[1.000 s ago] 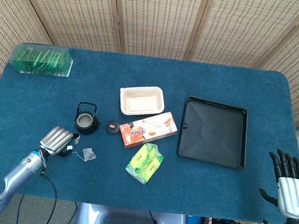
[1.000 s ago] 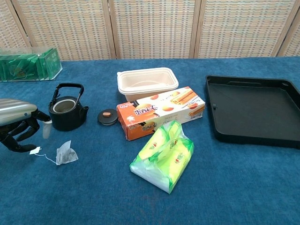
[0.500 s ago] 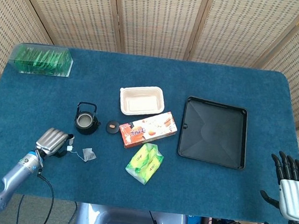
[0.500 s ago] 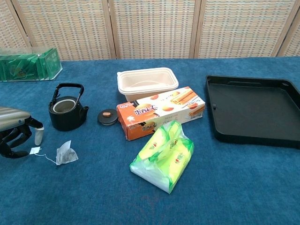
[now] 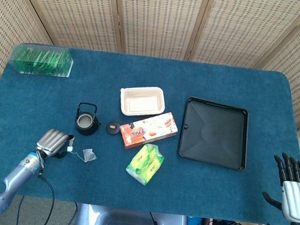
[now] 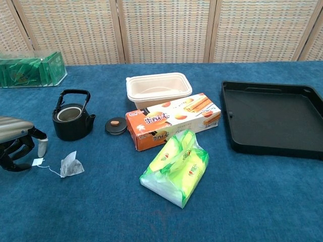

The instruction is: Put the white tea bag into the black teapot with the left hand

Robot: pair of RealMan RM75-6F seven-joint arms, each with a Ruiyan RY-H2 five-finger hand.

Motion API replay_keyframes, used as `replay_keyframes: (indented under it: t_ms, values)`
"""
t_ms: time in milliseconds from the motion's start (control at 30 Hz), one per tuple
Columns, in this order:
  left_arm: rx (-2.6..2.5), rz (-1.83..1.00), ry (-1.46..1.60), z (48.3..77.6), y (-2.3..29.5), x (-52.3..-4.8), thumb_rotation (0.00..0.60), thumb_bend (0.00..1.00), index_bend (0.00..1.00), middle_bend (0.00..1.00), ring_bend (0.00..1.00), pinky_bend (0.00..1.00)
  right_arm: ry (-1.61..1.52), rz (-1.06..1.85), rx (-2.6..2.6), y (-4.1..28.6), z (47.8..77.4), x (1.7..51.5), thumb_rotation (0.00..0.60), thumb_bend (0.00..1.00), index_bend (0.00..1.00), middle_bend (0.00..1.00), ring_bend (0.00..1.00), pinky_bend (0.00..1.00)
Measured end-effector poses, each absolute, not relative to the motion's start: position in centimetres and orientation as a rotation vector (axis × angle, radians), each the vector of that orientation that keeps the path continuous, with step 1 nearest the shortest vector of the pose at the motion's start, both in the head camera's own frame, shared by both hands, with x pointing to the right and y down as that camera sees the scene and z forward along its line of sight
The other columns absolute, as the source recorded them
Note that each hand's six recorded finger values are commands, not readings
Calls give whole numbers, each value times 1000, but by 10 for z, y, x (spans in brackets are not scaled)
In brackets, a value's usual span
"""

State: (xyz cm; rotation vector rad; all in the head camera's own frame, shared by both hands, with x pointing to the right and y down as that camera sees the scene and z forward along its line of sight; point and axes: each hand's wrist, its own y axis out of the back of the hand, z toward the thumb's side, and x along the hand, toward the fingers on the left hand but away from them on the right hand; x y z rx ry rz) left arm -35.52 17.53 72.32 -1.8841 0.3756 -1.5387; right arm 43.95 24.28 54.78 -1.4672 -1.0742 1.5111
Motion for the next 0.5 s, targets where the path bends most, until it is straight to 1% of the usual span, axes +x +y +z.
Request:
replay_keyframes:
  t_ms: [500]
  values:
    - [-1888,-1547,365,726,175,-351,600,343,474,773,737,721,-1089,1513,-1456,246,545,444,600,16,96,106,0,90]
